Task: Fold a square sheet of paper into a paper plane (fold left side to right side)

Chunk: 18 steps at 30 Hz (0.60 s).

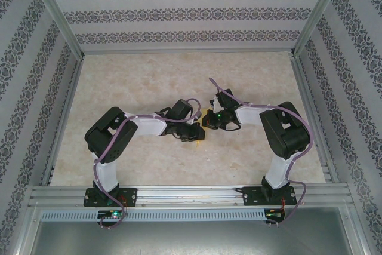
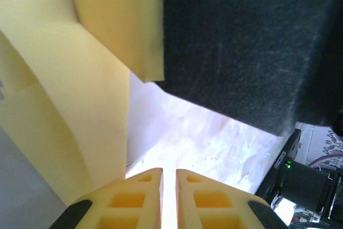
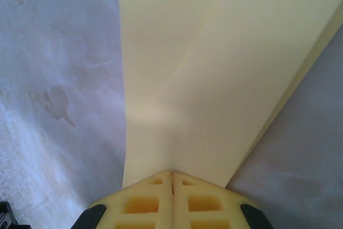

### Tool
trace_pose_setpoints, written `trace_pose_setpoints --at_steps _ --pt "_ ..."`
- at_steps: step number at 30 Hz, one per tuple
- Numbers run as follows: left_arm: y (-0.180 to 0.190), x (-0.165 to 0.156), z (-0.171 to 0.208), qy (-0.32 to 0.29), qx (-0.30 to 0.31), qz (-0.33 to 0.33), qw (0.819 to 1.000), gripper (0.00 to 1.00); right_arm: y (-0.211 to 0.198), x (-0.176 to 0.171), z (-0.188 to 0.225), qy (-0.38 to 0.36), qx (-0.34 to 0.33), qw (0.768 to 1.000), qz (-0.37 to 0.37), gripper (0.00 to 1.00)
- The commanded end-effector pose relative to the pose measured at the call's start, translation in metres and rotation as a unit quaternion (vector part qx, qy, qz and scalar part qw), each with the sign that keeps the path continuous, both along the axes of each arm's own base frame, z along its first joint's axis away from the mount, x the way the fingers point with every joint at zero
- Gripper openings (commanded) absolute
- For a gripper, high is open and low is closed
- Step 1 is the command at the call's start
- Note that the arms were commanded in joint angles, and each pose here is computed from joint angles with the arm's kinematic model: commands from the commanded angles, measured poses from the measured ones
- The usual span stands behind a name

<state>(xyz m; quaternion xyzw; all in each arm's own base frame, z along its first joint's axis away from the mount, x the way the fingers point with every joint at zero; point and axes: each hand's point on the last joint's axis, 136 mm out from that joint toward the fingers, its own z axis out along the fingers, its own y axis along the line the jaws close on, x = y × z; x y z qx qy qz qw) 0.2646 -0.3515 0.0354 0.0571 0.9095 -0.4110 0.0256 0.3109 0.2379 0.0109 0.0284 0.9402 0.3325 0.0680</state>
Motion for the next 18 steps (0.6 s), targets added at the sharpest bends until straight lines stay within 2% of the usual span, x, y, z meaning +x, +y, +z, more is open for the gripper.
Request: trace_pose_setpoints --at_steps 1,18 --pt "0.006 -0.006 -0.009 0.000 0.024 -0.006 1.000 0.13 -0.042 -0.053 -0.065 0.096 -0.132 0.987 0.001 0.00" --pt "0.014 -0.011 -0.020 0.008 0.039 0.002 0.999 0.13 -0.041 -0.052 -0.063 0.095 -0.133 0.987 0.003 0.00"
